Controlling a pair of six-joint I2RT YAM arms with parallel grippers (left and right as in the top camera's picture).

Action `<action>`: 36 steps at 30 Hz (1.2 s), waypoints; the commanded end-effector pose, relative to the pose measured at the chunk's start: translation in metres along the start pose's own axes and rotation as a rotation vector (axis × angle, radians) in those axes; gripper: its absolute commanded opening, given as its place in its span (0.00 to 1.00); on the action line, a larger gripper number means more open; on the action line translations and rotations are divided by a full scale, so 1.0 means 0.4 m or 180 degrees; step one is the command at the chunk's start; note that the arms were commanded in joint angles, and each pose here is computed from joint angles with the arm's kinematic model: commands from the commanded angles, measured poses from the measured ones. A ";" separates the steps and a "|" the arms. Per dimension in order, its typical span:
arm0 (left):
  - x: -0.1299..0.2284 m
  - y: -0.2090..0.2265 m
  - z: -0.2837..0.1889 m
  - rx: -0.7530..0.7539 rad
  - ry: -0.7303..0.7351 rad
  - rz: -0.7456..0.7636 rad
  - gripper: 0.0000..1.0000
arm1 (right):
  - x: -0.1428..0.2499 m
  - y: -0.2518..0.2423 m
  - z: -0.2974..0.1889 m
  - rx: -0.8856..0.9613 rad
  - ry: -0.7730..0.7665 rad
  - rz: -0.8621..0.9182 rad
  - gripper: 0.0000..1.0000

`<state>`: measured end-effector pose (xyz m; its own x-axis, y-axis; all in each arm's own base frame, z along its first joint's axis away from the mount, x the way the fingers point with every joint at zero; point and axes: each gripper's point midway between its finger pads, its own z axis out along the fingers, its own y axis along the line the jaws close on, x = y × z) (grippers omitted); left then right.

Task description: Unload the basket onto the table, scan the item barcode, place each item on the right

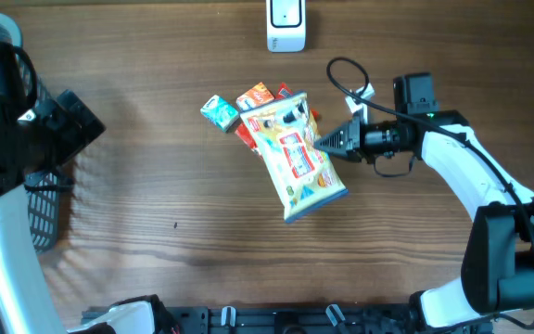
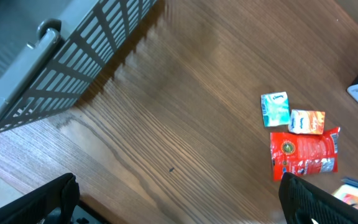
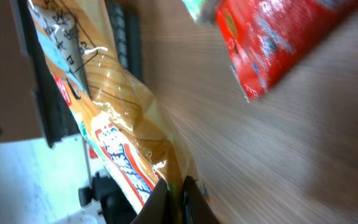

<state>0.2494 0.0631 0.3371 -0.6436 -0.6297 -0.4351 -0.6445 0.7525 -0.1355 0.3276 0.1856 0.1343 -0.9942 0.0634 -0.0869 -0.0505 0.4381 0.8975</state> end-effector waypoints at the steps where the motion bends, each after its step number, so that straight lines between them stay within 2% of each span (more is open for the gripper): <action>1: -0.004 0.003 -0.003 0.0003 -0.0016 -0.0033 1.00 | -0.053 0.039 -0.015 -0.0082 -0.0221 0.0296 0.05; 4: -0.004 0.003 -0.003 0.0003 -0.0016 -0.0033 1.00 | -0.089 -0.018 -0.021 0.0336 -0.0503 0.0433 0.04; 6: -0.004 0.003 -0.003 0.0003 -0.0016 -0.0033 1.00 | -0.092 -0.091 -0.027 0.0864 -0.0667 0.0547 0.04; 8: -0.004 0.003 -0.003 0.0003 -0.0016 -0.0033 1.00 | -0.051 -0.185 -0.043 0.1604 -0.0674 0.0654 0.04; 10: -0.004 0.003 -0.003 0.0003 -0.0016 -0.0032 1.00 | -0.011 -0.243 -0.058 0.2072 -0.0625 0.0734 0.04; 15: -0.004 0.003 -0.003 0.0003 -0.0016 -0.0033 1.00 | 0.024 -0.302 -0.055 0.2312 -0.0445 0.0473 0.04; 16: -0.004 0.003 -0.003 0.0003 -0.0016 -0.0033 1.00 | 0.028 -0.313 -0.054 0.2353 -0.0378 0.0366 0.09; 17: -0.004 0.003 -0.003 0.0003 -0.0016 -0.0033 1.00 | 0.034 -0.324 -0.051 0.2382 -0.0274 0.0218 0.38; 18: -0.004 0.003 -0.003 0.0003 -0.0016 -0.0033 1.00 | 0.038 -0.329 -0.049 0.2390 -0.0214 0.0140 0.55; 21: -0.004 0.003 -0.003 0.0003 -0.0016 -0.0033 1.00 | 0.062 -0.324 -0.031 0.2236 0.0070 -0.0234 0.79; 23: -0.004 0.003 -0.003 0.0003 -0.0016 -0.0033 1.00 | 0.080 -0.328 -0.026 0.2201 0.0175 -0.0293 0.96; 25: -0.004 0.003 -0.003 0.0003 -0.0016 -0.0033 1.00 | 0.098 -0.341 -0.024 0.2214 0.0249 -0.0289 1.00; 36: -0.004 0.003 -0.003 0.0003 -0.0016 -0.0033 1.00 | 0.151 -0.368 0.084 0.1952 0.0435 -0.0109 0.99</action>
<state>0.2494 0.0631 0.3371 -0.6437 -0.6297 -0.4350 -0.6444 0.7525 -0.1358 0.3062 0.1451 0.0153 -0.9871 -0.0487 -0.1528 -0.1163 0.8733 0.4731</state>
